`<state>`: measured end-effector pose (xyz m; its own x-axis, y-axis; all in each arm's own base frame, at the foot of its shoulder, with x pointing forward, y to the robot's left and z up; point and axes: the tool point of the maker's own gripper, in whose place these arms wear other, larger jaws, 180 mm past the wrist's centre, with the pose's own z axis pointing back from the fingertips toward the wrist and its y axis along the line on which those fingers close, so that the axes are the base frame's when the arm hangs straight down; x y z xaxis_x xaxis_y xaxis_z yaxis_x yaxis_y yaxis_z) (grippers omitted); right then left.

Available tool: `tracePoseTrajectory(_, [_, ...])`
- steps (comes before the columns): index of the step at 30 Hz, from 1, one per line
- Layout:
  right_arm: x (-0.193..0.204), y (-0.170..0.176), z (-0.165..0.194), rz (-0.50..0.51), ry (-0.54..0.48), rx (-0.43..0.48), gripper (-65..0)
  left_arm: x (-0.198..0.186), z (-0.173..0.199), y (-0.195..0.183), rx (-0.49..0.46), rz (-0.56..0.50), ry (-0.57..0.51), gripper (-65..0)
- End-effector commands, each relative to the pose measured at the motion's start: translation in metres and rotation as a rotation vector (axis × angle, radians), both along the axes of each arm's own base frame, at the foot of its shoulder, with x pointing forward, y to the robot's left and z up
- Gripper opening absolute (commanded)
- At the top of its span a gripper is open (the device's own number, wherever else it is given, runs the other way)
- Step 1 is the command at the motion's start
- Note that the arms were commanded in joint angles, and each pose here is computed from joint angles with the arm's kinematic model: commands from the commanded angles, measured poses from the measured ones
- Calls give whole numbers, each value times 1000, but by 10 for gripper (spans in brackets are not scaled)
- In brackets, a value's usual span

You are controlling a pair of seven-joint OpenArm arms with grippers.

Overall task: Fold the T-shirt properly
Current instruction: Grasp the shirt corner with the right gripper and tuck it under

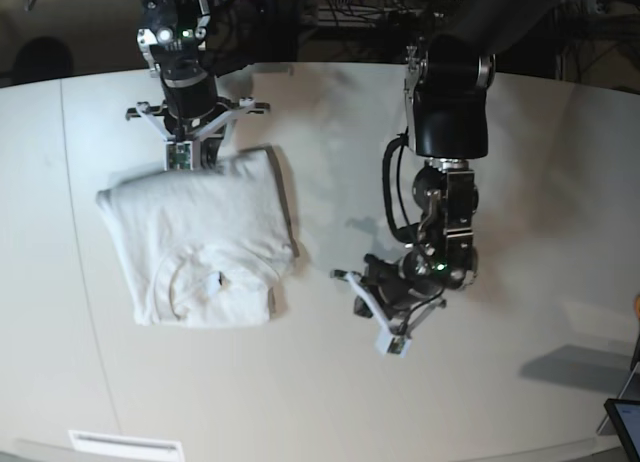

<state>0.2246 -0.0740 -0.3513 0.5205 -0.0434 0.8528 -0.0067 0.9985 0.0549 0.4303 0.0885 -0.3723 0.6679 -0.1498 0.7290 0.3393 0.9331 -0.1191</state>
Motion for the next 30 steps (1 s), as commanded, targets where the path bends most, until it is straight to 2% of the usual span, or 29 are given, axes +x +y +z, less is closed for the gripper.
tracePoseTrajectory(1, [6, -11, 18, -32, -97, -18, -628, 6, 20, 8, -2, 12, -48, -650])
tracePoseTrajectory(2, [9, -17, 27, -44, -154, -27, -627, -2, 17, 17, 12, 27, -32, -650])
tracePoseTrajectory(4, [20, -26, 37, -61, -206, -43, -627, -24, 11, 32, 44, 48, -9, -650])
tracePoseTrajectory(8, [56, -36, 48, -59, -203, -63, -618, -66, 10, 55, 98, 82, 1, -650])
tracePoseTrajectory(10, [77, -37, 55, -12, -177, -88, -589, -87, 10, 64, 120, 99, 11, -650])
tracePoseTrajectory(13, [109, -39, 73, 4, -154, -104, -534, -114, 10, 71, 143, 113, 23, -650])
tracePoseTrajectory(18, [150, -48, 103, 41, -154, -158, -384, -143, 3, 77, 160, 123, 52, -650])
tracePoseTrajectory(21, [166, -54, 98, 75, -109, -192, -295, -152, -5, 77, 162, 121, 78, -650])
tracePoseTrajectory(23, [174, -55, 91, 109, -81, -212, -258, -159, -9, 77, 163, 120, 95, -650])
tracePoseTrajectory(30, [200, -79, 65, 124, 16, -225, -257, -164, -13, 77, 164, 119, 109, -650])
